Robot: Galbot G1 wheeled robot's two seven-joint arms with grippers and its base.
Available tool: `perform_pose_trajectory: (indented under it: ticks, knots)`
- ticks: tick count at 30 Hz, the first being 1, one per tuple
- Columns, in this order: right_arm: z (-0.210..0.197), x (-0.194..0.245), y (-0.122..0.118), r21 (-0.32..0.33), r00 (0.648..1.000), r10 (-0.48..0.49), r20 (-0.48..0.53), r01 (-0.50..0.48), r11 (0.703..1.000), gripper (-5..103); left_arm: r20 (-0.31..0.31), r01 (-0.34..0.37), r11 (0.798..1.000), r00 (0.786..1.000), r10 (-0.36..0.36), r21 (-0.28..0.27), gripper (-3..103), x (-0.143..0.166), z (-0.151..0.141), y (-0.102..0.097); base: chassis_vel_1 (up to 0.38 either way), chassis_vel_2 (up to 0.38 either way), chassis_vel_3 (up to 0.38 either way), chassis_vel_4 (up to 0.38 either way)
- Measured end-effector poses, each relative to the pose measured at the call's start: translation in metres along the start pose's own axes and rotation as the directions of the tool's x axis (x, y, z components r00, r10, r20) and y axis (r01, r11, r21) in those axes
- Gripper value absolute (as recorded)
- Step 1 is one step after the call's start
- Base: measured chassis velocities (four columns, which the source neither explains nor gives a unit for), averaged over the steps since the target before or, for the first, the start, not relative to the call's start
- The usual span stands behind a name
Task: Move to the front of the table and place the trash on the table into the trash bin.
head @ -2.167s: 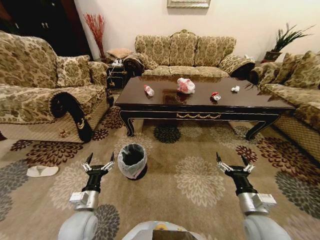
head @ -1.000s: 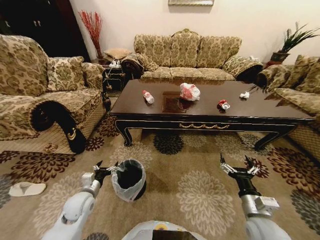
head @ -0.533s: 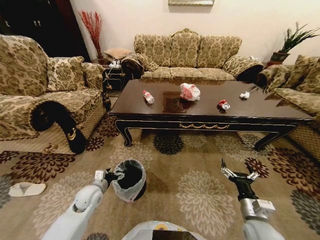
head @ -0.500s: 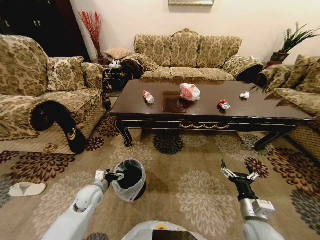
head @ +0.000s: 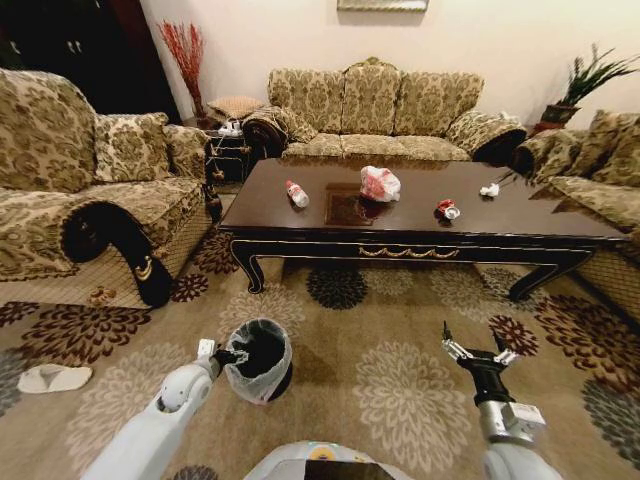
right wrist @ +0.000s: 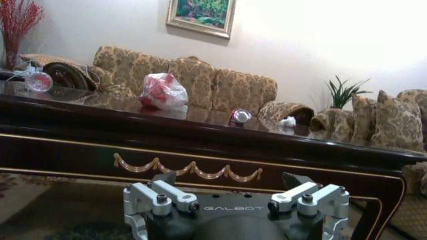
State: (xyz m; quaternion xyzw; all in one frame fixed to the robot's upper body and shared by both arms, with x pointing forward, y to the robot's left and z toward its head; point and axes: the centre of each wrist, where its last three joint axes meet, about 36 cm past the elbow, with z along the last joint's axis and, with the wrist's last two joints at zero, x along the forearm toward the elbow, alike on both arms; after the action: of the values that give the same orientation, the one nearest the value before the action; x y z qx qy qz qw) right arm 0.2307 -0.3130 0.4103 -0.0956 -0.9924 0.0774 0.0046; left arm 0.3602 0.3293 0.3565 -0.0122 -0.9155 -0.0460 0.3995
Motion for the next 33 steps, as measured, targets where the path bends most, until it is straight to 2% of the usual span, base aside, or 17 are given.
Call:
perform_pose_trajectory:
  ticks: [1, 2, 4, 5, 7, 8, 10, 11, 14, 15, 17, 18, 23, 28, 31, 33]
  knots:
    - [0.000, 0.000, 0.001, 0.001, 1.000, 0.000, 0.000, 0.000, 1.000, 100, -0.004, 0.000, 1.000, 1.000, 0.000, 0.004, 91, -0.002, 0.000, 0.000, 0.000, 0.000, 0.000, 0.000]
    - [0.000, 0.000, 0.001, 0.001, 1.000, 0.000, 0.000, 0.000, 1.000, 100, -0.004, 0.000, 1.000, 1.000, 0.000, 0.004, 91, -0.002, 0.000, 0.000, 0.000, 0.000, 0.000, 0.000]
    - [0.000, 0.000, 0.001, 0.005, 1.000, 0.003, 0.000, -0.003, 1.000, 100, -0.009, -0.001, 1.000, 1.000, 0.001, 0.008, 81, -0.005, 0.000, -0.001, 0.000, 0.000, 0.000, 0.000]
    - [0.000, 0.000, 0.001, 0.005, 1.000, 0.003, 0.000, -0.003, 1.000, 100, -0.009, -0.001, 1.000, 1.000, 0.001, 0.008, 81, -0.005, 0.000, -0.001, 0.000, 0.000, 0.000, 0.000]
    - [0.001, 0.000, 0.000, 0.016, 1.000, 0.009, 0.002, -0.009, 1.000, 100, -0.009, -0.004, 1.000, 1.000, 0.004, 0.015, 70, -0.008, 0.000, -0.003, 0.000, 0.000, 0.000, 0.000]
    - [0.001, 0.000, 0.000, 0.016, 1.000, 0.009, 0.002, -0.009, 1.000, 100, -0.009, -0.004, 1.000, 1.000, 0.004, 0.015, 70, -0.008, 0.000, -0.003, 0.000, 0.000, 0.000, 0.000]
    - [0.000, 0.000, -0.001, 0.021, 1.000, 0.016, 0.004, -0.016, 1.000, 100, -0.014, -0.003, 1.000, 1.000, 0.003, 0.020, 58, -0.011, 0.002, -0.002, 0.000, 0.000, 0.000, 0.000]
    - [0.000, 0.000, -0.001, 0.021, 1.000, 0.016, 0.004, -0.016, 1.000, 100, -0.014, -0.003, 1.000, 1.000, 0.003, 0.020, 58, -0.011, 0.002, -0.002, 0.000, 0.000, 0.000, 0.000]
    - [0.000, -0.001, -0.002, 0.021, 1.000, 0.023, 0.008, -0.023, 1.000, 100, -0.016, -0.004, 1.000, 1.000, 0.005, 0.023, 43, -0.012, 0.005, -0.003, 0.000, 0.000, 0.000, 0.000]
    - [0.000, -0.001, -0.002, 0.021, 1.000, 0.023, 0.008, -0.023, 1.000, 100, -0.016, -0.004, 1.000, 1.000, 0.005, 0.023, 43, -0.012, 0.005, -0.003, 0.000, 0.000, 0.000, 0.000]
    - [0.000, -0.001, -0.001, 0.018, 1.000, 0.026, 0.011, -0.026, 0.999, 100, -0.015, -0.003, 1.000, 1.000, 0.004, 0.024, 32, -0.011, 0.006, -0.003, 0.000, 0.000, 0.000, 0.000]
    - [0.000, -0.001, -0.001, 0.018, 1.000, 0.026, 0.011, -0.026, 0.999, 100, -0.015, -0.003, 1.000, 1.000, 0.004, 0.024, 32, -0.011, 0.006, -0.003, 0.000, 0.000, 0.000, 0.000]
    - [-0.001, -0.001, -0.001, 0.016, 0.999, 0.029, 0.015, -0.030, 0.999, 100, -0.009, -0.006, 1.000, 1.000, 0.006, 0.026, 11, -0.011, 0.006, -0.004, 0.000, 0.000, 0.000, 0.000]
    - [-0.001, -0.001, -0.003, 0.020, 0.999, 0.039, 0.019, -0.040, 0.999, 100, -0.005, -0.018, 0.999, 1.000, 0.018, 0.035, 1, -0.009, 0.007, -0.009, 0.000, 0.000, 0.000, 0.000]
    - [0.000, 0.000, -0.003, 0.019, 0.999, 0.040, 0.018, -0.040, 0.999, 100, 0.008, -0.023, 0.999, 1.000, 0.023, 0.044, 1, -0.004, 0.006, -0.012, 0.000, 0.000, 0.000, 0.000]
    - [-0.001, -0.001, -0.004, 0.015, 0.999, 0.041, 0.019, -0.041, 0.999, 100, 0.039, -0.021, 0.998, 0.999, 0.019, 0.053, 1, 0.006, 0.001, -0.012, 0.000, 0.000, 0.000, 0.000]
